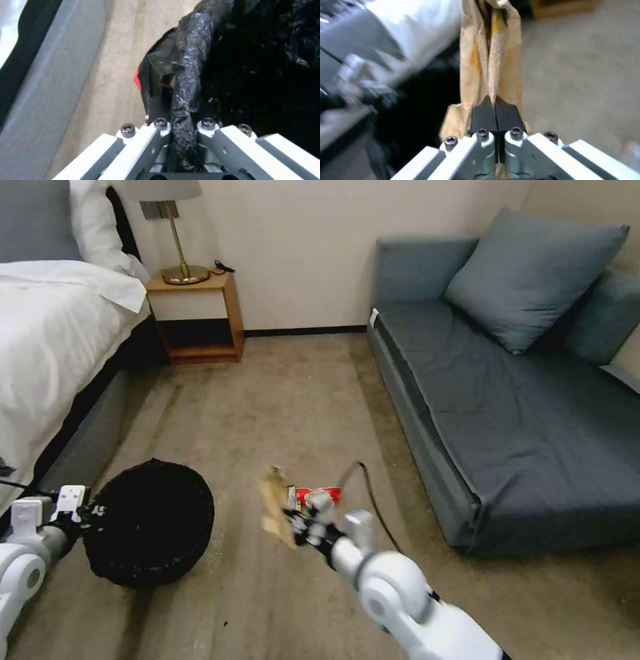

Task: Pick up the trash bin, then pick up the garbage on the floor and place it into the trash bin.

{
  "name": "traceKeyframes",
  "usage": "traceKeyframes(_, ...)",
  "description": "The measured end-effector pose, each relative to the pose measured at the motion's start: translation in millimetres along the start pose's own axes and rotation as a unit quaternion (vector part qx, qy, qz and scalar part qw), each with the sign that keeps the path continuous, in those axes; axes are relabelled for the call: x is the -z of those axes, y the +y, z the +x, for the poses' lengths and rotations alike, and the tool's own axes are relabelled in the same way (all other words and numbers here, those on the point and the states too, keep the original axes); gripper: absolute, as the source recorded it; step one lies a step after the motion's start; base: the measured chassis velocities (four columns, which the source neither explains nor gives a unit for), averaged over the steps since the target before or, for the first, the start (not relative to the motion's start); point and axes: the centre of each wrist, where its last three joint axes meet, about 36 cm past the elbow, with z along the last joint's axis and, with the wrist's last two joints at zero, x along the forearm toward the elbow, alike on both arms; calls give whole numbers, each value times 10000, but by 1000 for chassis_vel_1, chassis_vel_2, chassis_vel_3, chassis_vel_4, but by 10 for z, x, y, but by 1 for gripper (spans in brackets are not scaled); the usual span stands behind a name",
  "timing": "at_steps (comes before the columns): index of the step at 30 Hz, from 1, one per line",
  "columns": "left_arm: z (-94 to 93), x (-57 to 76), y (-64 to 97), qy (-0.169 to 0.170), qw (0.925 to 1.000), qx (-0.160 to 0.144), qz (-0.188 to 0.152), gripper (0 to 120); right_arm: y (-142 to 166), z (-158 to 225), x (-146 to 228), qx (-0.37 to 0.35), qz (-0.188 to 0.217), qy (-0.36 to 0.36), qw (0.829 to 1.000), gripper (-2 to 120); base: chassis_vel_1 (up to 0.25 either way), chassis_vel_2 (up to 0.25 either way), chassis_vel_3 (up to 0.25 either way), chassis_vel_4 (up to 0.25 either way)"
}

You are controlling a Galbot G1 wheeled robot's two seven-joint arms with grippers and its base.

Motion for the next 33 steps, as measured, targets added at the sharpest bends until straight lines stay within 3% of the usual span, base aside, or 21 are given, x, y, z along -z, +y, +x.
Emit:
traceKeyframes(7, 27, -31, -27, 6, 10000, 9, -2, 4, 453, -551, 68, 507, 244, -184, 9982, 0, 0, 0, 0, 0)
traceKeyframes(8, 24, -36, -33, 10, 10000, 7, -1, 4, 688, -758, 36, 680, 365, -174, 9969, 0, 0, 0, 0, 0)
traceKeyframes(11, 17, -37, -45, 14, 10000, -11, -2, 4, 953, -993, -32, 820, 605, -51, 9948, 0, 0, 0, 0, 0)
traceKeyframes(16, 16, -34, -62, 10, 10000, -29, -4, 4, 957, -1151, -241, 583, 1013, 212, 9929, 3, 0, 0, 0, 0)
traceKeyframes(33, 32, -24, -66, -5, 10000, -56, -8, 4, 910, -1139, -392, 379, 1028, 343, 9934, 66, 0, 0, 0, 0)
